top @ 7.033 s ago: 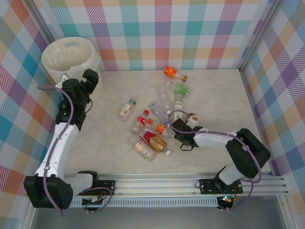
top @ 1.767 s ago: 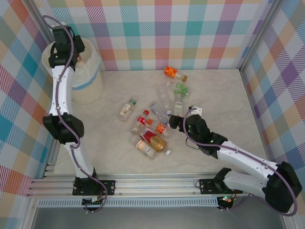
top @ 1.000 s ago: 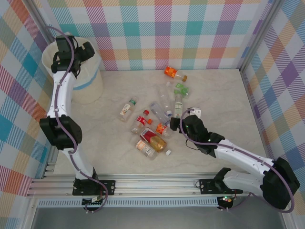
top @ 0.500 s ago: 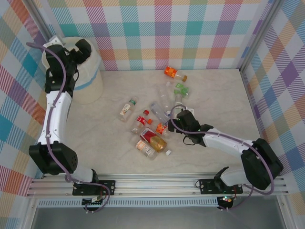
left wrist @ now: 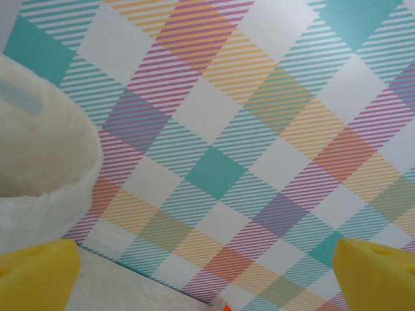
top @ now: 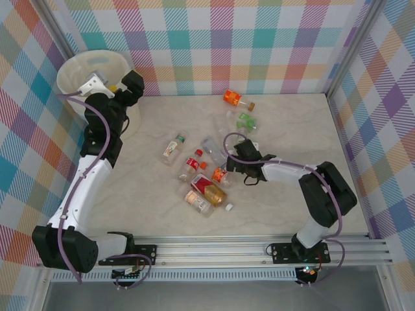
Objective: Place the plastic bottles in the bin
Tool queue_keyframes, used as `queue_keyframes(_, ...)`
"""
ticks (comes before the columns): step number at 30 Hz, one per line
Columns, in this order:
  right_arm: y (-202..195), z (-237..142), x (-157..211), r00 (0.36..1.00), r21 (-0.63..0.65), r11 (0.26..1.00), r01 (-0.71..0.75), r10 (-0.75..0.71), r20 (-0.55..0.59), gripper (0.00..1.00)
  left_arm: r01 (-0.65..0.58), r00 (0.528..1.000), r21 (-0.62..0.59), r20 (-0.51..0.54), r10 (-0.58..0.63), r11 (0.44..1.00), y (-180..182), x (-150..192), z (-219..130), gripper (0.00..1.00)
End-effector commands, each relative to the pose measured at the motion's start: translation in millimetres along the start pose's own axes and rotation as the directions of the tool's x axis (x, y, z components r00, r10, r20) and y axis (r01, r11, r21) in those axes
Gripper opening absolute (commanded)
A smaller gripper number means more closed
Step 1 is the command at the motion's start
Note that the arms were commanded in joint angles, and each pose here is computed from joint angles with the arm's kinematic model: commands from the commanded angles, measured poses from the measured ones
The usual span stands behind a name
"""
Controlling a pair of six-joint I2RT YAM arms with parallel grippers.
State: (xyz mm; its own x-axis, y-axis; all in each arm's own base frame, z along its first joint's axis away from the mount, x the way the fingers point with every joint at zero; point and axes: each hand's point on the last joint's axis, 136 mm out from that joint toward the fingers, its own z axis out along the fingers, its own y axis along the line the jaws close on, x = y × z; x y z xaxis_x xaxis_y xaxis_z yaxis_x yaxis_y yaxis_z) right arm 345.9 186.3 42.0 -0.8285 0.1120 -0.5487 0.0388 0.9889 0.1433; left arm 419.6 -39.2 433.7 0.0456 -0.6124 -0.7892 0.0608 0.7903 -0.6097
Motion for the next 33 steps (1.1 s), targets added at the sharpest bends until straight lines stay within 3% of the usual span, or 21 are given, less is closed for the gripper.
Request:
queue_keyframes(1,-1,9,-9,1.000,0.042,0.999,-0.018,0.018,0.010,0.96,0.062,0.997,0.031,0.053,-0.063,0.998,-11,-5,-2,1.00)
queue_keyframes(12,2,7,-20,0.995,0.013,0.999,0.039,-0.040,0.089,0.66,0.287,0.958,-0.022,-0.001,-0.287,0.958,-2,31,14,1.00)
queue_keyframes(19,16,-25,-41,0.967,-0.113,0.989,0.097,-0.066,0.245,0.59,0.404,0.914,-0.094,0.013,-0.405,0.910,21,53,6,1.00)
queue_keyframes(25,48,-66,-57,0.921,-0.316,0.928,0.195,-0.062,0.386,0.56,0.368,0.905,-0.107,-0.188,-0.382,0.924,18,93,-2,1.00)
queue_keyframes(30,84,-103,-60,0.895,-0.496,0.813,0.305,-0.068,0.440,0.57,0.371,0.872,0.032,-0.355,-0.337,0.928,-13,113,-7,1.00)
queue_keyframes(33,103,-128,-64,0.872,-0.575,0.728,0.373,-0.063,0.486,0.56,0.381,0.820,0.105,-0.498,-0.283,0.919,-42,126,-7,1.00)
